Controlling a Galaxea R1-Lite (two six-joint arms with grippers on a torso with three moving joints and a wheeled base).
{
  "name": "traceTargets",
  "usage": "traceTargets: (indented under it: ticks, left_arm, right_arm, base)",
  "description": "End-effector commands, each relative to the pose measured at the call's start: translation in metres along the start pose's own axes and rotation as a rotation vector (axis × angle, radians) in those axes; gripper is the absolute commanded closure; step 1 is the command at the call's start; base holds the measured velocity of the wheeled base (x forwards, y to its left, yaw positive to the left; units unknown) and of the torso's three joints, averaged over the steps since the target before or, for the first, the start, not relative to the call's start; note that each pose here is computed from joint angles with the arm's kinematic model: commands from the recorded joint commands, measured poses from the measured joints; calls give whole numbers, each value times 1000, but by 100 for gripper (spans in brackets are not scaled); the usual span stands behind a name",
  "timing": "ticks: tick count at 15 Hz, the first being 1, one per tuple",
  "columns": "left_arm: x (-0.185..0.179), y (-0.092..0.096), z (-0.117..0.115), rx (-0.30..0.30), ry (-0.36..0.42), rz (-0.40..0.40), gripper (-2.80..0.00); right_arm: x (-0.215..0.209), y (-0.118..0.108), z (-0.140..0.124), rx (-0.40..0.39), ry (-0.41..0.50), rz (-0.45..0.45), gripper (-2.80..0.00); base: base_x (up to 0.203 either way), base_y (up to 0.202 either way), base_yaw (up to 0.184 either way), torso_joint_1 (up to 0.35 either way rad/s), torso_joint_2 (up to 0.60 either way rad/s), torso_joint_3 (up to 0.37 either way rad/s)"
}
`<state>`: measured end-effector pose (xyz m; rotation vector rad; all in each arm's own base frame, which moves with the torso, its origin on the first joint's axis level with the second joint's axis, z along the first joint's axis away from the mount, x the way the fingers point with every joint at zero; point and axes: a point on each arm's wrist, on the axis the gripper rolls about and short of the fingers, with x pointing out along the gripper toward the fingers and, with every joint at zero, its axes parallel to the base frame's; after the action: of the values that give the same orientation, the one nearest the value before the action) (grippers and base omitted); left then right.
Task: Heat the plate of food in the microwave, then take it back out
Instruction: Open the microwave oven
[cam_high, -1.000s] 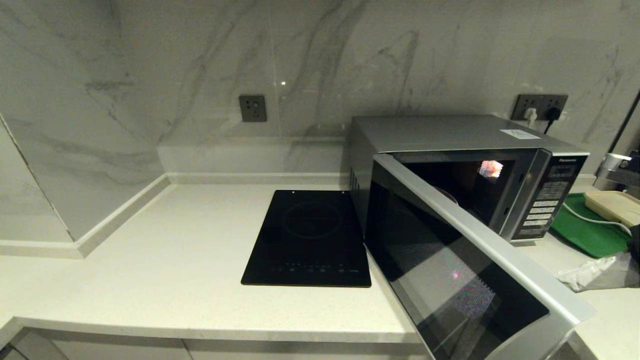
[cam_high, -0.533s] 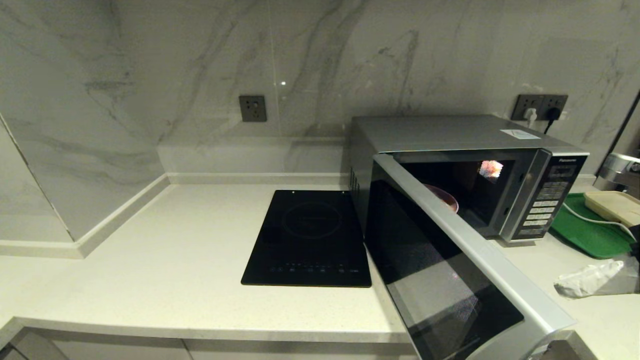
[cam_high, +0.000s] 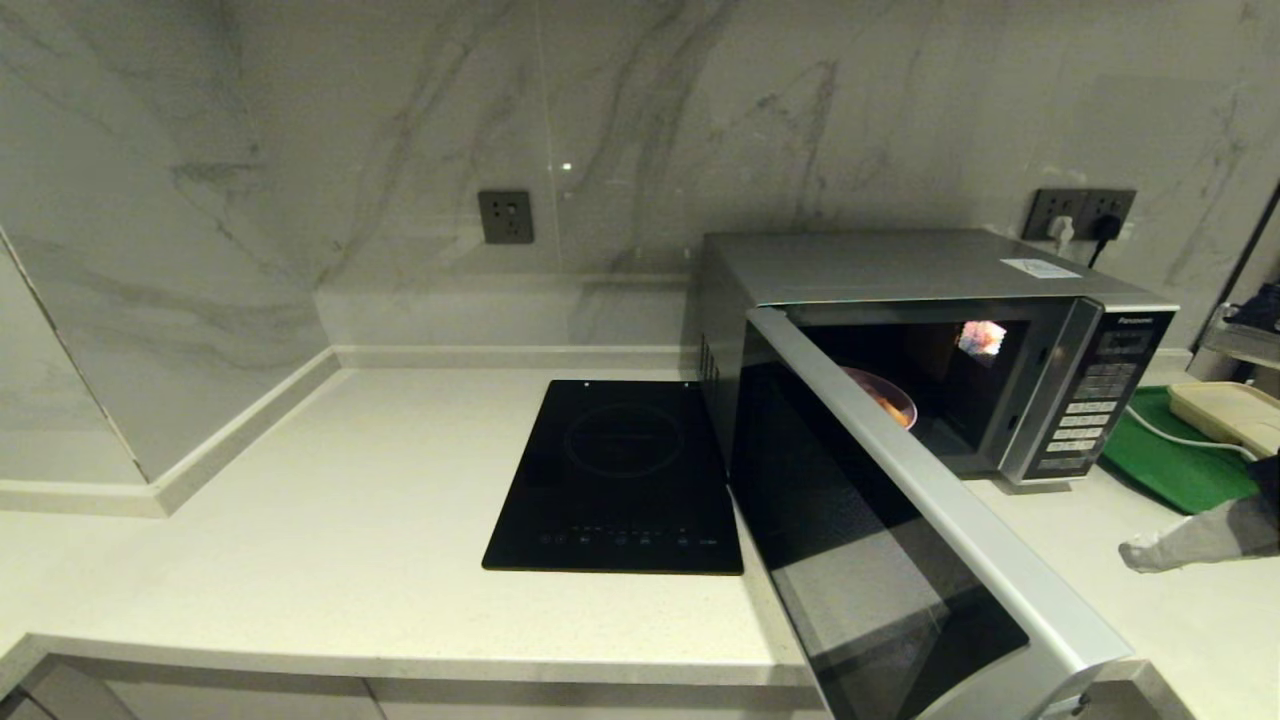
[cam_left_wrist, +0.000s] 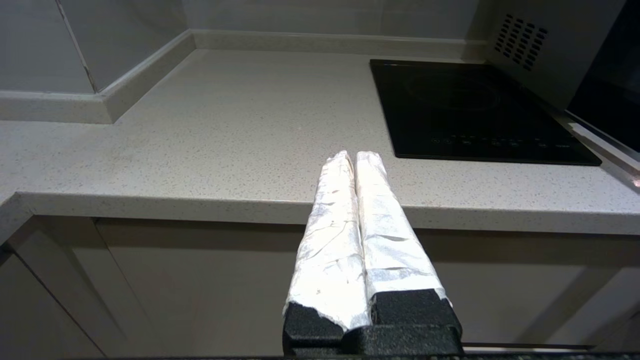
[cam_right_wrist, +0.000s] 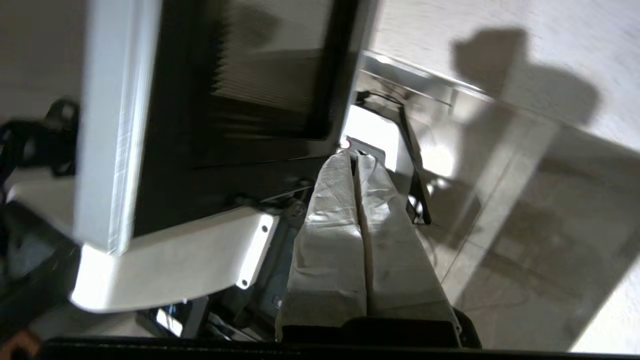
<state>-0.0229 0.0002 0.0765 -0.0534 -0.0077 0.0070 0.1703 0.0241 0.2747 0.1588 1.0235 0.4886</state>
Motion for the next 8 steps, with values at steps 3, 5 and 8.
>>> traceTargets:
  ticks: [3, 5, 8]
  left_arm:
    - [0, 0, 0, 0, 0, 0, 0]
    - [0, 0, 0, 0, 0, 0, 0]
    - [0, 0, 0, 0, 0, 0, 0]
  right_arm:
    - [-1, 15, -8, -341, -5, 178, 0]
    - [4, 19, -14, -482, 11, 218, 0]
    - [5, 21, -16, -563, 10, 231, 0]
  base:
    - [0, 0, 0, 0, 0, 0]
    - [0, 0, 0, 0, 0, 0]
    - [0, 0, 0, 0, 0, 0]
